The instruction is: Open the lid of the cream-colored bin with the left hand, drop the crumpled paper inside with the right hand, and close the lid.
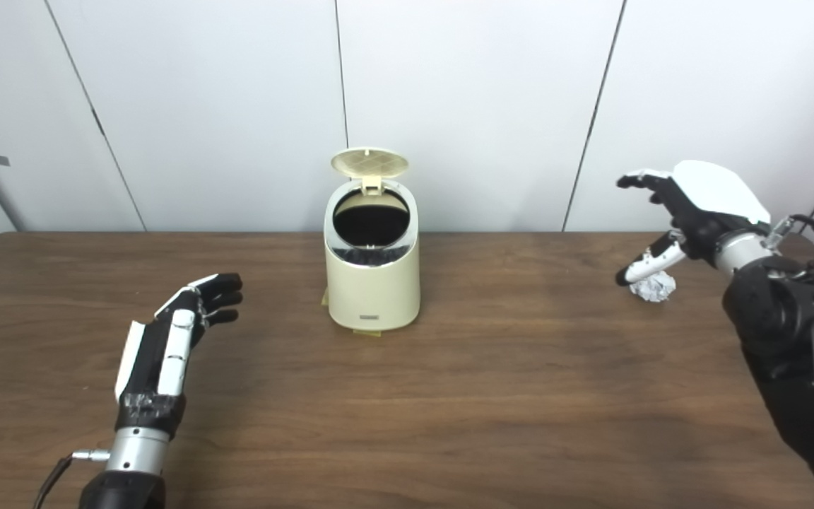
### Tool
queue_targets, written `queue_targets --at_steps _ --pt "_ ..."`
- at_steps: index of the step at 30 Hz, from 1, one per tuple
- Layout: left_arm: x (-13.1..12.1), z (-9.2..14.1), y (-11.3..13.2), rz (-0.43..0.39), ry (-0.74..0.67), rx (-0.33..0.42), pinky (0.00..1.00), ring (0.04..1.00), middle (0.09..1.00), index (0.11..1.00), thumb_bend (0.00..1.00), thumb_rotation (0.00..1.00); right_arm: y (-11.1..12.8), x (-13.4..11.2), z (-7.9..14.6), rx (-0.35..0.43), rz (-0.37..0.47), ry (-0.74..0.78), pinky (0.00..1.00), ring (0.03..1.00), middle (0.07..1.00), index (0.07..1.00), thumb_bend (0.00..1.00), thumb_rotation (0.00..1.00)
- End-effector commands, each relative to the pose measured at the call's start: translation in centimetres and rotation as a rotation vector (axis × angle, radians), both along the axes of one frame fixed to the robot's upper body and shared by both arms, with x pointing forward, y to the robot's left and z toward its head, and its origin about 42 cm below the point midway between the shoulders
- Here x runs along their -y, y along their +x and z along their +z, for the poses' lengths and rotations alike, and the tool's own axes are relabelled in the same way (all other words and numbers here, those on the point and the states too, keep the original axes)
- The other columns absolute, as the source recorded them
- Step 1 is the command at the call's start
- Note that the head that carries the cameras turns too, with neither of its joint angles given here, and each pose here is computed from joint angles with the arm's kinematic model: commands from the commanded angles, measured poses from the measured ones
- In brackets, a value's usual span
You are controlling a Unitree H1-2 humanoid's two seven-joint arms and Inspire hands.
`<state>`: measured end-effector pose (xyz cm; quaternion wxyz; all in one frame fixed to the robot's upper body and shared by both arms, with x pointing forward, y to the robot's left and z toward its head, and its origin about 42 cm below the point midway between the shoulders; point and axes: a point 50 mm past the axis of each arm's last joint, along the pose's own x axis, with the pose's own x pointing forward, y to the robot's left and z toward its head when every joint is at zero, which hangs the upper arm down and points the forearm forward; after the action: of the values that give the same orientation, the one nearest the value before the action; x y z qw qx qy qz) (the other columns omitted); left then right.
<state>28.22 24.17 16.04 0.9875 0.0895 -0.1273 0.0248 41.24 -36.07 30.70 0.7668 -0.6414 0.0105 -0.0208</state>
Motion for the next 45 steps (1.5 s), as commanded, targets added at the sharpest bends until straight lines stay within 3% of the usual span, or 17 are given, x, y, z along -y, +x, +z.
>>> queue_targets --at_steps 1,7,10,17,29,38,45 --pt "-0.1 1.8 0.4 -0.005 0.032 0.092 0.77 0.793 0.789 0.777 0.51 1.00 0.8 0.9 3.6 0.082 -0.016 -0.052 0.54 0.800 0.865 0.802 0.98 0.14" --pt "-0.6 1.8 0.3 0.020 0.040 0.094 0.75 0.782 0.781 0.767 0.49 1.00 2.8 2.8 1.8 0.003 -0.034 -0.060 0.57 0.804 0.884 0.787 0.97 0.16" --pt "-0.7 1.8 0.1 0.016 0.037 0.088 0.75 0.784 0.782 0.766 0.47 1.00 3.7 3.6 0.6 -0.012 -0.022 -0.062 0.72 0.818 0.855 0.771 0.99 0.20" --pt "-1.4 1.7 0.0 0.022 0.043 0.088 0.77 0.786 0.785 0.774 0.47 1.00 4.7 3.5 -1.0 -0.041 -0.051 -0.078 0.59 0.791 0.819 0.759 1.00 0.23" --pt "-1.6 1.8 0.1 0.029 0.027 0.109 0.75 0.774 0.776 0.757 0.48 1.00 5.3 2.0 -2.8 -0.076 -0.049 -0.090 0.62 0.781 0.795 0.753 1.00 0.27" --pt "-1.6 2.1 -0.3 0.033 0.022 0.128 0.73 0.778 0.780 0.761 0.47 1.00 5.5 1.9 -3.6 -0.071 0.010 -0.063 0.60 0.736 0.756 0.712 1.00 0.21" --pt "-1.5 2.4 -0.6 0.043 0.013 0.131 0.72 0.771 0.776 0.754 0.45 1.00 6.1 2.7 -4.0 -0.113 -0.004 -0.094 0.60 0.727 0.749 0.691 1.00 0.20"
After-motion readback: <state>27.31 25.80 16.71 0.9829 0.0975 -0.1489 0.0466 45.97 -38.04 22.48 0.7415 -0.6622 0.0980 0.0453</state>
